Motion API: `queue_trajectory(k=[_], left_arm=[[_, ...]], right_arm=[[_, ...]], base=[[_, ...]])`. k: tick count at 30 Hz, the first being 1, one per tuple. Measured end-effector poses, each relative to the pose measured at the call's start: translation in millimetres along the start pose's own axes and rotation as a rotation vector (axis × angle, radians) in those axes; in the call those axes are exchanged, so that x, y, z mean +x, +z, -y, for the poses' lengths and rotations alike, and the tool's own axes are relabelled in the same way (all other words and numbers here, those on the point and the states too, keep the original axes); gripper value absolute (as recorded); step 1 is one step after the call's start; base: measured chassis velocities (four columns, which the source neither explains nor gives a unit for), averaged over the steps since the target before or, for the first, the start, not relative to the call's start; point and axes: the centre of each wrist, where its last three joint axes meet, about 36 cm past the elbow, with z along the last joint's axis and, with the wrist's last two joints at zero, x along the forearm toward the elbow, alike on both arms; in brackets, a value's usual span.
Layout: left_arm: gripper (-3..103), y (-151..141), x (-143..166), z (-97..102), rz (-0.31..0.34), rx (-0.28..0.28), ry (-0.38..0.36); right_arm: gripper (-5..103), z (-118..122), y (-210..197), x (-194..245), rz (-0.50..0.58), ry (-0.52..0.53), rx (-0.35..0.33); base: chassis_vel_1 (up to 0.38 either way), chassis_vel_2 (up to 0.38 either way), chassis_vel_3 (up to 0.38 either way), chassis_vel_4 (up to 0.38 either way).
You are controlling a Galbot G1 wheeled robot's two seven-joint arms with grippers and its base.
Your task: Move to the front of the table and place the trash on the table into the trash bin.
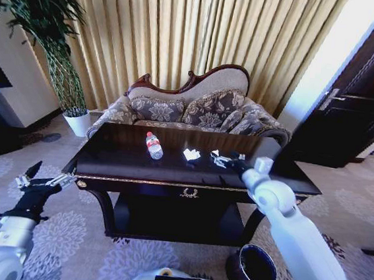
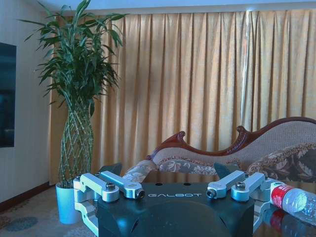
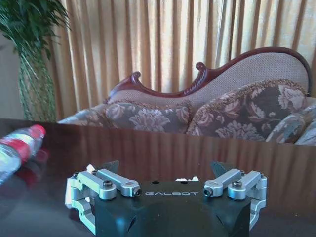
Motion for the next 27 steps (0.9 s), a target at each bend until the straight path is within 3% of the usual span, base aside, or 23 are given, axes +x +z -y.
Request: queue_trajectory(k=[12, 24, 27], left_arm=[[100, 2, 3, 0.3, 0.002, 0.012, -0.021], [100, 2, 2, 0.7, 0.005, 0.004, -0.022], [100, 2, 3, -0.4, 0.006, 0.000, -0.029]], right_arm=[[100, 2, 15, -46, -0.072, 0.060, 0.017], [102, -5, 26, -61, -0.097, 0.061, 0.023], [93, -5, 27, -61, -0.090, 0.071, 0.023]], base=[[0.000, 0.000, 0.000, 0.000], [0.000, 0.000, 0.000, 0.000], [0.000, 0.000, 0.000, 0.000]])
